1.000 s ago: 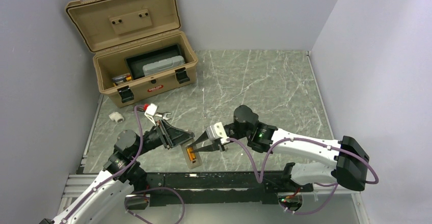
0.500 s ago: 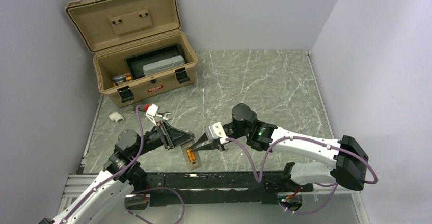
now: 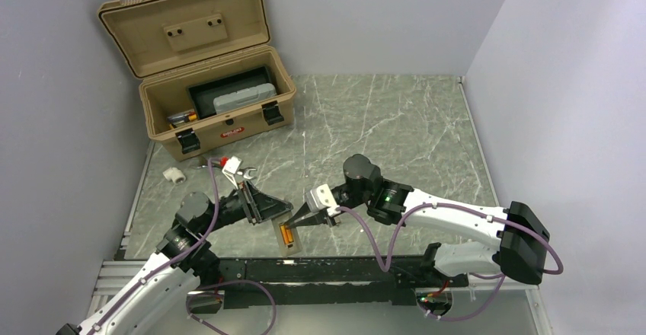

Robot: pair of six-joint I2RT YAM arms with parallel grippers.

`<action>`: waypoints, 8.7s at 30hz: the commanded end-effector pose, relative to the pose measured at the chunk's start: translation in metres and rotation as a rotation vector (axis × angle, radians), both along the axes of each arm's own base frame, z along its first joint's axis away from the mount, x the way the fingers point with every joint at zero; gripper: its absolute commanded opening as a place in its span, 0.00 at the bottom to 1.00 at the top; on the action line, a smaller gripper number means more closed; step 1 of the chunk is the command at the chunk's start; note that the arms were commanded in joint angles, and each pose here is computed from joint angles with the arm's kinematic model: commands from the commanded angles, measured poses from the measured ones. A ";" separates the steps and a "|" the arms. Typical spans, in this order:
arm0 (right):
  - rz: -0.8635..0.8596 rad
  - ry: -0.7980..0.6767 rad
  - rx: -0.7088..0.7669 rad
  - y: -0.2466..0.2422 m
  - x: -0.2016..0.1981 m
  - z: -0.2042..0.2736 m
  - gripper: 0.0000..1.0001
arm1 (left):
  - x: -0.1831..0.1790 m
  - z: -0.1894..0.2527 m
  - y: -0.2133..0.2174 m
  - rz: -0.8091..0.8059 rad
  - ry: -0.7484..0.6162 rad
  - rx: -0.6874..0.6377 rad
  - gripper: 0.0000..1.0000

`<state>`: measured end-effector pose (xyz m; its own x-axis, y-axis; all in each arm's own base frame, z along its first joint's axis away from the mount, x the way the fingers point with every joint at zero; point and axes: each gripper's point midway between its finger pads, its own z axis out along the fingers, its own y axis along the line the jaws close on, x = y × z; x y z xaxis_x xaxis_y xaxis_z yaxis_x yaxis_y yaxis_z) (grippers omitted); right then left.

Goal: Load the batteries into the remote control
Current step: Load the battery into the remote control, then pick up the battery cover at the center of the board, then load the battery cover into the remote control.

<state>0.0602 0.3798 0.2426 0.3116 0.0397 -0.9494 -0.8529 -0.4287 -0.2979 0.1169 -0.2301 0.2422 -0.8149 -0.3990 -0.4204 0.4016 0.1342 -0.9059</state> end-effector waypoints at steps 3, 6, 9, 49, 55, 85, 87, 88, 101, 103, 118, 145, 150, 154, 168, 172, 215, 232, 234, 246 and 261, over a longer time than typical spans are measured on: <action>0.091 0.056 -0.085 -0.012 -0.020 -0.019 0.10 | 0.001 0.037 0.001 0.013 -0.088 -0.104 0.00; 0.098 0.061 -0.093 -0.013 -0.021 -0.021 0.09 | 0.002 0.039 0.001 0.012 -0.090 -0.104 0.00; 0.098 0.065 -0.100 -0.014 -0.021 -0.022 0.09 | 0.003 0.041 0.001 0.014 -0.093 -0.103 0.00; 0.110 0.099 -0.227 -0.025 -0.045 -0.056 0.04 | 0.007 0.044 0.003 0.044 -0.087 -0.125 0.00; 0.086 0.076 -0.254 -0.025 -0.042 -0.068 0.04 | 0.007 0.047 0.002 0.039 -0.090 -0.133 0.00; 0.009 -0.089 -0.394 -0.039 -0.048 -0.110 0.02 | 0.006 0.053 0.004 0.040 -0.091 -0.168 0.00; 0.004 -0.103 -0.395 -0.040 -0.048 -0.112 0.02 | 0.006 0.053 0.004 0.040 -0.090 -0.169 0.00; -0.001 -0.110 -0.392 -0.040 -0.048 -0.112 0.02 | 0.006 0.054 0.004 0.040 -0.092 -0.171 0.00; -0.026 -0.108 -0.283 -0.030 -0.047 -0.080 0.05 | 0.008 0.044 0.003 0.051 -0.080 -0.129 0.00; -0.029 -0.104 -0.246 -0.028 -0.048 -0.065 0.07 | 0.010 0.038 0.003 0.061 -0.076 -0.105 0.00; -0.673 0.324 0.037 -0.026 0.032 0.017 0.54 | 0.038 -0.024 0.030 0.293 -0.006 0.162 0.00; -1.697 0.874 -0.619 -0.121 0.107 -0.205 0.70 | 0.043 -0.056 0.043 0.369 0.047 0.222 0.00; -1.677 0.821 -0.681 -0.119 0.106 -0.216 0.57 | 0.044 -0.057 0.041 0.361 0.054 0.216 0.00; -1.664 0.788 -0.725 -0.121 0.104 -0.223 0.54 | 0.044 -0.057 0.040 0.357 0.054 0.214 0.00; -1.582 0.720 -0.789 -0.114 0.096 -0.230 0.36 | 0.043 -0.059 0.039 0.355 0.056 0.206 0.00; -1.548 0.717 -0.784 -0.111 0.094 -0.227 0.31 | 0.044 -0.059 0.039 0.355 0.060 0.198 0.00; -1.064 0.613 -0.560 -0.014 0.083 -0.042 0.15 | 0.087 -0.050 0.047 0.550 -0.021 -0.162 0.00; -1.103 0.556 -0.598 0.000 0.087 -0.043 0.13 | 0.092 -0.060 0.052 0.596 0.005 -0.088 0.00; -1.111 0.541 -0.607 0.002 0.088 -0.044 0.13 | 0.093 -0.060 0.052 0.596 0.008 -0.091 0.00; -1.118 0.506 -0.670 0.006 0.085 -0.057 0.12 | 0.094 -0.064 0.053 0.603 0.028 -0.080 0.00; -1.117 0.507 -0.695 0.012 0.080 -0.064 0.11 | 0.094 -0.069 0.054 0.613 0.056 -0.064 0.00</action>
